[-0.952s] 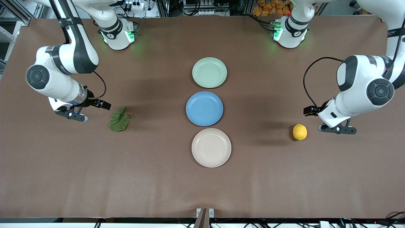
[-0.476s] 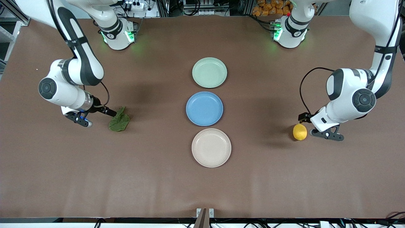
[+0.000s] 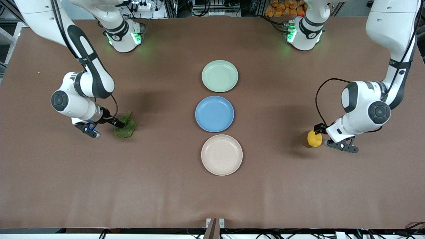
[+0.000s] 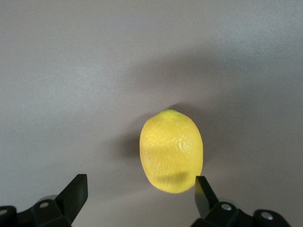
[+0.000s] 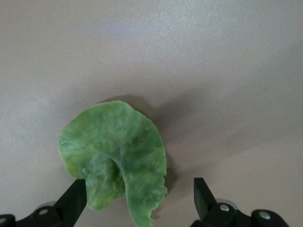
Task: Place lemon and lettuce in plates
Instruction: 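Lower and close the right gripper on lettuce while the left grasps lemon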
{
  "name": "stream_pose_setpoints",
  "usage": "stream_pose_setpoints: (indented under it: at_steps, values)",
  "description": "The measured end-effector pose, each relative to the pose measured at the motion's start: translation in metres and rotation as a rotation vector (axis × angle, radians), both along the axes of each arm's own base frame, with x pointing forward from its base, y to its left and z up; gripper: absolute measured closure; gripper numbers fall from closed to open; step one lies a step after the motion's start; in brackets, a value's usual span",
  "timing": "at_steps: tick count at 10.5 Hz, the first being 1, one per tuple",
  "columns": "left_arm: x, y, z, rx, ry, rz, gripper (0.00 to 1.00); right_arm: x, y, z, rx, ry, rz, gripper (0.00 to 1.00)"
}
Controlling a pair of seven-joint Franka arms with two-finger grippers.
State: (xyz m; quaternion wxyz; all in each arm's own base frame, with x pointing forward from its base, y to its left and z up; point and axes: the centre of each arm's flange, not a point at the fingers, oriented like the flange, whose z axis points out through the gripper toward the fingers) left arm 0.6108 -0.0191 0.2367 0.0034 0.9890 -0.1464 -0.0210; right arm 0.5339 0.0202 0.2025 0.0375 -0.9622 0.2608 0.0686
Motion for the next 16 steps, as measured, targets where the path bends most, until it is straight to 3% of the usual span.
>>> stream_pose_setpoints:
  at_steps: [11, 12, 13, 16]
  values:
    - [0.001, -0.016, -0.051, -0.027, -0.022, -0.015, 0.0, -0.005, 0.031, -0.032, -0.007, 0.009, 0.037, 0.0]
    - [0.001, -0.016, -0.057, -0.029, -0.023, -0.014, 0.0, -0.005, 0.031, -0.033, -0.008, 0.01, 0.037, 0.08]
    - [0.001, -0.016, -0.063, -0.03, -0.02, -0.014, 0.0, -0.005, 0.031, -0.033, -0.008, 0.009, 0.038, 0.1]
    - [0.002, -0.017, -0.068, -0.034, -0.028, -0.012, 0.01, -0.001, 0.037, -0.03, -0.004, -0.003, 0.045, 0.52]
